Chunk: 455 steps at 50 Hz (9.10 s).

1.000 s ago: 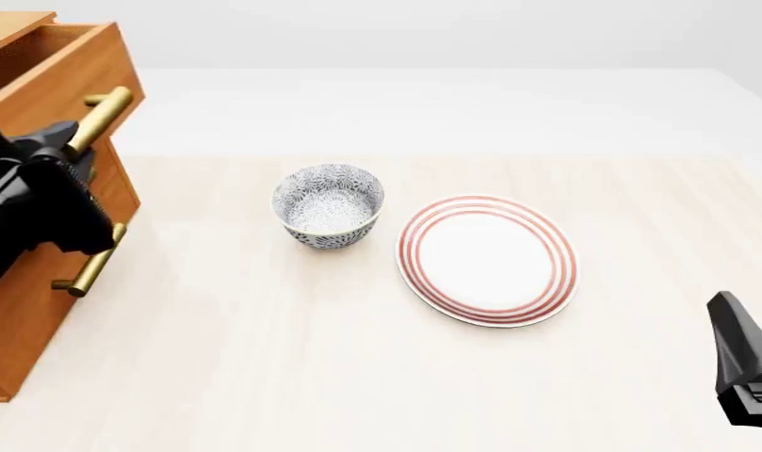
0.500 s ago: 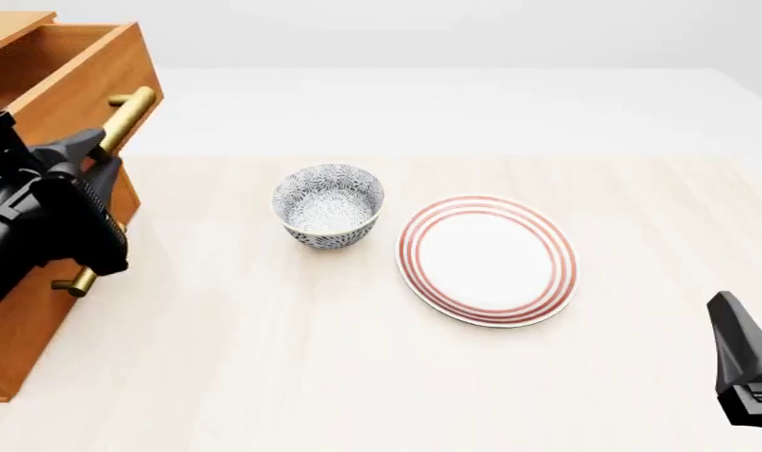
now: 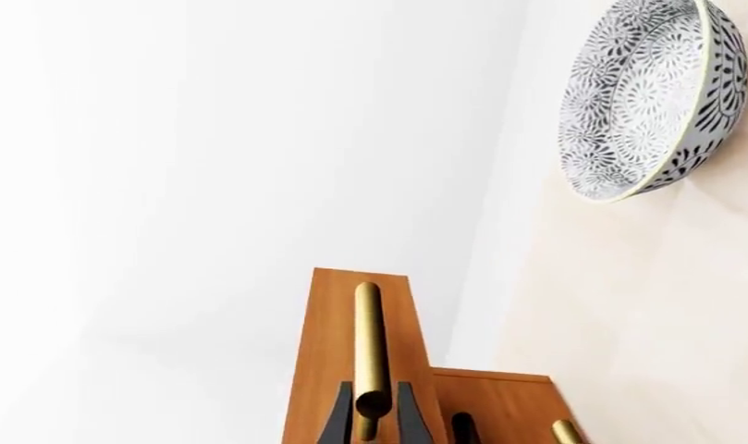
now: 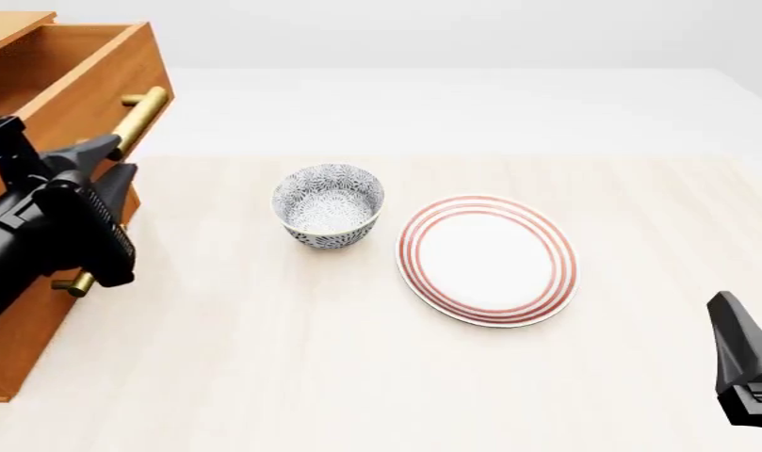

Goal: Open the top drawer of the cabinet.

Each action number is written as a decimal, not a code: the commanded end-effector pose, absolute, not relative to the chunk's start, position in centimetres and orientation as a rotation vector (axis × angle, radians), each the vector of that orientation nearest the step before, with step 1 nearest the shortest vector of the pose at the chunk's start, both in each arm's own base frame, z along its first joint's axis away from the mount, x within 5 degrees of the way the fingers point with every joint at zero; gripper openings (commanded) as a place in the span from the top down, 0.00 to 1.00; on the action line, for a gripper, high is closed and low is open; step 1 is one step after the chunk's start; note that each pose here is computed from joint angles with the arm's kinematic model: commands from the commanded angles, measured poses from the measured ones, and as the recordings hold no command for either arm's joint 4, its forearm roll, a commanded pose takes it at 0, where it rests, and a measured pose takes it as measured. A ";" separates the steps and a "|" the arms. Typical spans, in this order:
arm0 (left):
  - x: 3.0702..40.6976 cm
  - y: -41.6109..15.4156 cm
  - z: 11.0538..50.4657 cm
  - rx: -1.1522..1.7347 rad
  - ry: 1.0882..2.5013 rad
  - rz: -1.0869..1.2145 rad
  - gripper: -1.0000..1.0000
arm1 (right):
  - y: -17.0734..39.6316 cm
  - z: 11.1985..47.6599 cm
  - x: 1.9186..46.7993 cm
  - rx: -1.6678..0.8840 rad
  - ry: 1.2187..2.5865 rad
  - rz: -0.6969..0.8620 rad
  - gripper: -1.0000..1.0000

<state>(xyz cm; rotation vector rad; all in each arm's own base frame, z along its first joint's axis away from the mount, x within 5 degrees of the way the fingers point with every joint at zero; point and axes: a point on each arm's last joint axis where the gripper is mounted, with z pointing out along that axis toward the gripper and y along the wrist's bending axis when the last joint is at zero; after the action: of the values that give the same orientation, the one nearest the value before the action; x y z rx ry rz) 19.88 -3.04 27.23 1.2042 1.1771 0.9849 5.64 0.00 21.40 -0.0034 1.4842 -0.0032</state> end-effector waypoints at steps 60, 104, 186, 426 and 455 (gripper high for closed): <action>14.9 -3.2 34.2 0.838 1.271 0.597 0.00 | 0.0 21.4 5.6 -0.004 1.484 -0.003 0.00; 14.1 -1.2 38.4 0.474 1.443 0.375 0.00 | 0.0 21.4 5.6 -0.004 1.484 -0.003 0.00; 17.7 -1.2 42.5 0.123 1.888 -0.005 0.00 | 0.0 21.4 5.6 -0.003 1.484 -0.003 0.00; 23.1 -9.5 37.6 0.244 2.246 -0.303 0.00 | 0.0 21.4 5.6 -0.004 1.484 -0.003 0.00; 22.1 -8.7 39.6 0.265 2.210 -0.281 0.00 | 0.0 21.4 5.6 -0.004 1.484 -0.003 0.00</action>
<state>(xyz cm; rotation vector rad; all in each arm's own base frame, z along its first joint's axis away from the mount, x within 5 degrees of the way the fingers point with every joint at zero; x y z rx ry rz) 22.98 -8.34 38.28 0.2204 2.2442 -0.2443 5.64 0.00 21.41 -0.0036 1.4841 -0.0028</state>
